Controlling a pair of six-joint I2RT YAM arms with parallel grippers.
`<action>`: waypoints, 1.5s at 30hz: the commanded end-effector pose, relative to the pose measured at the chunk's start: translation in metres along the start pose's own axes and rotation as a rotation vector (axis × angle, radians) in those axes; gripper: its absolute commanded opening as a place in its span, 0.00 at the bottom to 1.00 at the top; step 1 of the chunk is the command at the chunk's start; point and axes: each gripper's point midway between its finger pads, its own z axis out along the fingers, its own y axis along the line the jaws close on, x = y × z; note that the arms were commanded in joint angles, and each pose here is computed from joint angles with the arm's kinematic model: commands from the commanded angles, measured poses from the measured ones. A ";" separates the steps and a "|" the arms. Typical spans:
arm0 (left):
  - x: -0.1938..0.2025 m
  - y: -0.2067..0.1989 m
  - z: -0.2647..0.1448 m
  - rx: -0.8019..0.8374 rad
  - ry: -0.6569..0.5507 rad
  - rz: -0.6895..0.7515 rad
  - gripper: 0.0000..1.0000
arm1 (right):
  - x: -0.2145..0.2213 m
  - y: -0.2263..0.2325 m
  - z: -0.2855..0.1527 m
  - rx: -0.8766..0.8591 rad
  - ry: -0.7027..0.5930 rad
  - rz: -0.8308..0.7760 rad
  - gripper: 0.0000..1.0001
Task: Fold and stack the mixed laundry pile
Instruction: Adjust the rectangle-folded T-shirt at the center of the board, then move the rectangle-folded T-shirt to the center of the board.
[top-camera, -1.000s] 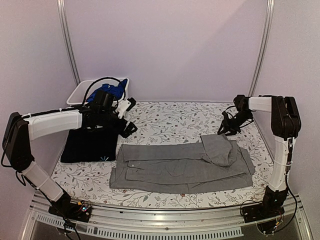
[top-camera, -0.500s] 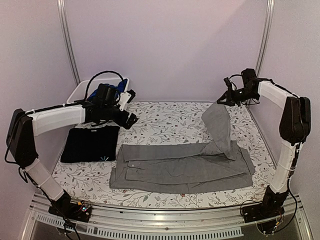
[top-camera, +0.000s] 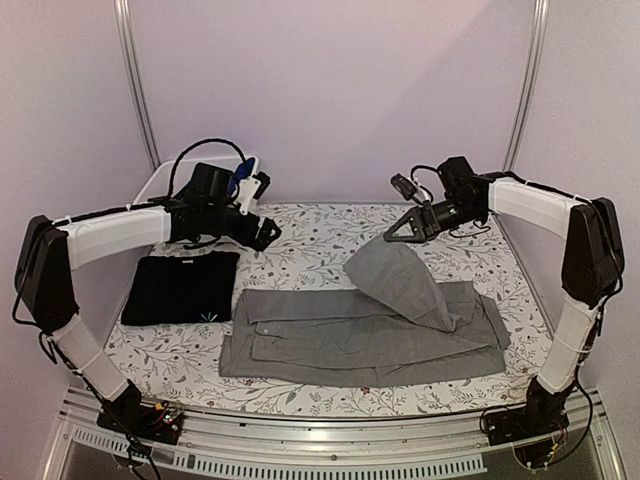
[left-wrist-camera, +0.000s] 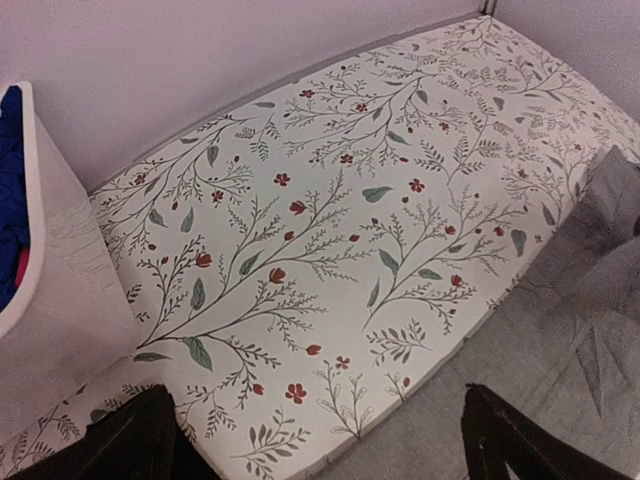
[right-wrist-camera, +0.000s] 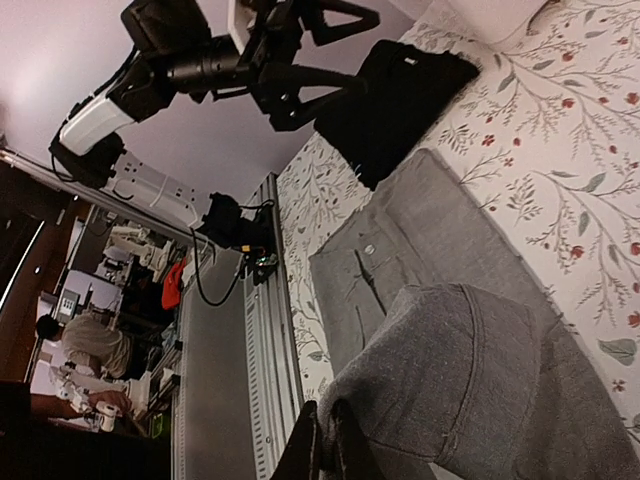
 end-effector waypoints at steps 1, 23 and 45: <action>-0.008 -0.022 -0.009 0.137 -0.069 -0.020 1.00 | 0.031 0.054 0.013 -0.172 0.052 -0.087 0.04; -0.002 -0.011 -0.001 0.121 -0.053 -0.115 1.00 | 0.131 -0.136 -0.101 1.246 0.473 0.271 0.67; 0.163 -0.060 0.012 0.278 0.512 -0.357 0.98 | 0.180 -0.114 0.000 0.722 0.351 0.512 0.64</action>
